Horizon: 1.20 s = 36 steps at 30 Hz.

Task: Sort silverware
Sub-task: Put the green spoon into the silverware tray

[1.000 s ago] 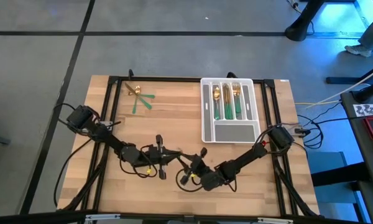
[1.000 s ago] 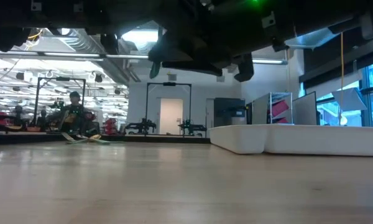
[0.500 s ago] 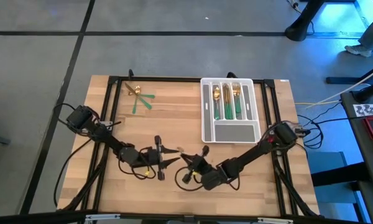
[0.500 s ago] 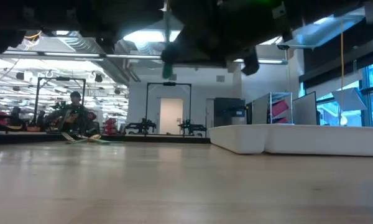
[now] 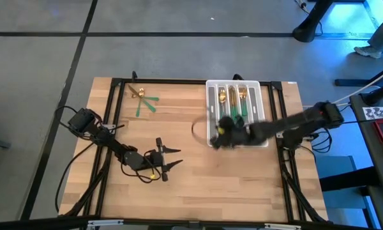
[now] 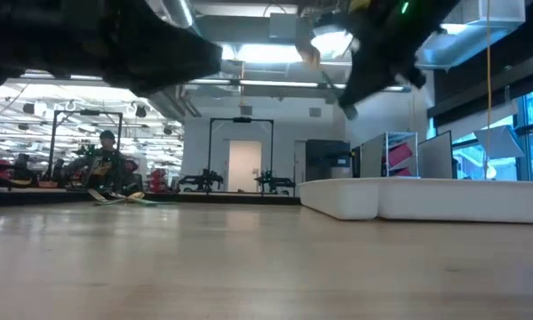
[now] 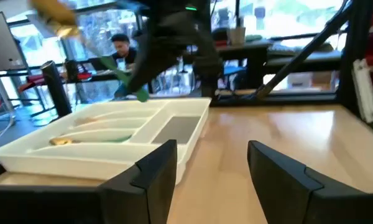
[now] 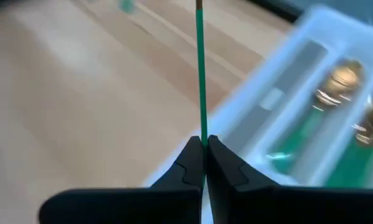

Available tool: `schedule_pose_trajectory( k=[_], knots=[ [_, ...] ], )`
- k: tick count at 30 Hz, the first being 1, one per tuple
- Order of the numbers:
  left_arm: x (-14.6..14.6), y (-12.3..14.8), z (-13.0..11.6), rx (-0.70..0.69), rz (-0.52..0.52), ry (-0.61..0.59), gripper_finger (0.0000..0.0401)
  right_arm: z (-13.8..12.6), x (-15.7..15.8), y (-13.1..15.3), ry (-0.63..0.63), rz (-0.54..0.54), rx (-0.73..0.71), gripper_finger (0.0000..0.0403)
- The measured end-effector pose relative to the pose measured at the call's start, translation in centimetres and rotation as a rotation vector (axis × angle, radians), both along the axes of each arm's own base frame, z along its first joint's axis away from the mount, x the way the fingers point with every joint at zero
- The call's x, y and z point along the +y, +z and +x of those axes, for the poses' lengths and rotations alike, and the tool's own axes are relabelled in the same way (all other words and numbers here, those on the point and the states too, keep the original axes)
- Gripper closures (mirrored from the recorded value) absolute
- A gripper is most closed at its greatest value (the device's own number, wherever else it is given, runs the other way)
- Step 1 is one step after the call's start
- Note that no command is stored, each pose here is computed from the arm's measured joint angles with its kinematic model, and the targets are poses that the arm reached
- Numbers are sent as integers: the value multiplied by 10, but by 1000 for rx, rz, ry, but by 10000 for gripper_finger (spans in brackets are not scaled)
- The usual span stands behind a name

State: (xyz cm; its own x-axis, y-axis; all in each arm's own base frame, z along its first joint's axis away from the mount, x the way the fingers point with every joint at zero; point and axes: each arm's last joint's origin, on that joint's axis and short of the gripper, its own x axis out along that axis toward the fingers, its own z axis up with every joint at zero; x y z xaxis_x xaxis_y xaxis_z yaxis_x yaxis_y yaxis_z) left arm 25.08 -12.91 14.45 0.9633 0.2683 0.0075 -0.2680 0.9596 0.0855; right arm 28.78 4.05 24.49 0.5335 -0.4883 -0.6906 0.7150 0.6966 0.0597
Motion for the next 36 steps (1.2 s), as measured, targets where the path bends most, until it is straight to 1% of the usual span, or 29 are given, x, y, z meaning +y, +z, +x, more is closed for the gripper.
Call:
schedule_pose_trajectory(
  k=[2, 4, 6, 8, 10, 13, 17, 20, 23, 26, 32, 36],
  knots=[
    [3, -2, 1, 15, 3, 12, 215, -5, -33, -7, -57, 78, 63, 401],
    [7, -3, 3, 22, -14, 28, 215, -11, -65, -22, -103, 181, 121, 401],
    [10, -4, 5, 28, -20, 40, 215, -20, -95, -38, -153, 288, 133, 401],
    [11, -5, 5, 34, -30, 46, 215, -27, -121, -51, -199, 376, 82, 401],
    [11, -7, 5, 49, -31, 46, 215, -36, -140, -62, -237, 446, 39, 401],
    [11, -9, 5, 63, -28, 46, 215, -42, -160, -64, -262, 538, -71, 401],
    [11, -11, 5, 83, -26, 46, 215, -47, -170, -64, -291, 651, -120, 402],
    [11, -13, 4, 102, -28, 48, 215, -47, -170, -64, -283, 708, -135, 402],
    [11, -16, 4, 127, -21, 49, 215, -43, -170, -67, -284, 741, -153, 402],
    [11, -18, 4, 145, -20, 51, 215, -38, -169, -76, -299, 794, -151, 402],
    [11, -20, 3, 148, -41, 50, 215, -36, -172, -96, -335, 841, -81, 402],
    [10, -19, 3, 139, -55, 49, 215, -38, -177, -99, -352, 851, -76, 393]
  ],
)
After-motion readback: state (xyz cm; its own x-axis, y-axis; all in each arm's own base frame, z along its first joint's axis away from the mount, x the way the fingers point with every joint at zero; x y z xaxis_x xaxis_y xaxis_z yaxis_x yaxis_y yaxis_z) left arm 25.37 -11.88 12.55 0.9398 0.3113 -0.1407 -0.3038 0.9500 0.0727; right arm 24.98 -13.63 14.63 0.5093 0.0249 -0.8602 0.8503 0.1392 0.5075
